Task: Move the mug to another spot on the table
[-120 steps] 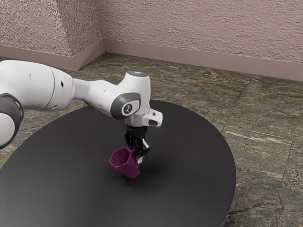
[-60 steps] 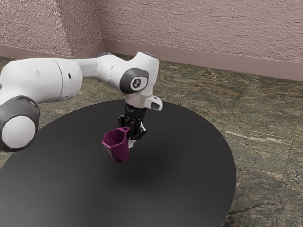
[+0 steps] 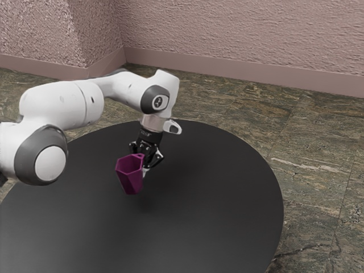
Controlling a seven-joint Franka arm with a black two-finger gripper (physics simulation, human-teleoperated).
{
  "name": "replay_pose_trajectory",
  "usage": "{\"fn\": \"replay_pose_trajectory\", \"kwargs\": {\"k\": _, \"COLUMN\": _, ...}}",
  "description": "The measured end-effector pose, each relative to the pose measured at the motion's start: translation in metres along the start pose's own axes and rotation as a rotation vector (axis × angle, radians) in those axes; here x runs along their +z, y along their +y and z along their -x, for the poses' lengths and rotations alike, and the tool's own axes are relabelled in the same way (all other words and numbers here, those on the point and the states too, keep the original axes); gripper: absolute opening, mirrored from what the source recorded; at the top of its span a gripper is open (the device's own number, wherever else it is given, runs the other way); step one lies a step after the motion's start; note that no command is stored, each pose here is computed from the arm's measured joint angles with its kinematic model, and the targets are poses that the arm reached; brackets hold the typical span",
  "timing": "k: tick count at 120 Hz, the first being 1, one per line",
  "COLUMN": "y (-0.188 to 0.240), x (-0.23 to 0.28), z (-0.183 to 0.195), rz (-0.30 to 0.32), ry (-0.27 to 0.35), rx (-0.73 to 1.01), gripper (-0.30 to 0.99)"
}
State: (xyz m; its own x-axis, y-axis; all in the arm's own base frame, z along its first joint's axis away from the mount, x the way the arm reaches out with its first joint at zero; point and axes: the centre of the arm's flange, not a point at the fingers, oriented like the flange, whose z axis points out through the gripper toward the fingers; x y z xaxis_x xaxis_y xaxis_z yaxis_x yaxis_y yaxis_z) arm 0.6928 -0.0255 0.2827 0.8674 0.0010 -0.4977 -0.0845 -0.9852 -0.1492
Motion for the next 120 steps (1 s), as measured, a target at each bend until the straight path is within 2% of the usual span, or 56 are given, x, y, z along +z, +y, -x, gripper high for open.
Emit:
{"fn": "replay_pose_trajectory", "kwargs": {"k": 48, "y": -0.005, "x": 0.019, "z": -0.015, "rz": 0.060, "ry": -0.020, "rx": -0.028, "gripper": -0.09}}
{"fn": "replay_pose_trajectory", "kwargs": {"k": 84, "y": -0.006, "x": 0.029, "z": -0.019, "rz": 0.081, "ry": -0.034, "rx": -0.038, "gripper": -0.09}}
{"fn": "replay_pose_trajectory", "kwargs": {"k": 106, "y": -0.006, "x": 0.029, "z": -0.020, "rz": 0.113, "ry": -0.029, "rx": -0.045, "gripper": 0.30}}
{"fn": "replay_pose_trajectory", "kwargs": {"k": 120, "y": -0.010, "x": 0.020, "z": -0.023, "rz": 0.125, "ry": 0.025, "rx": -0.044, "gripper": 0.46}}
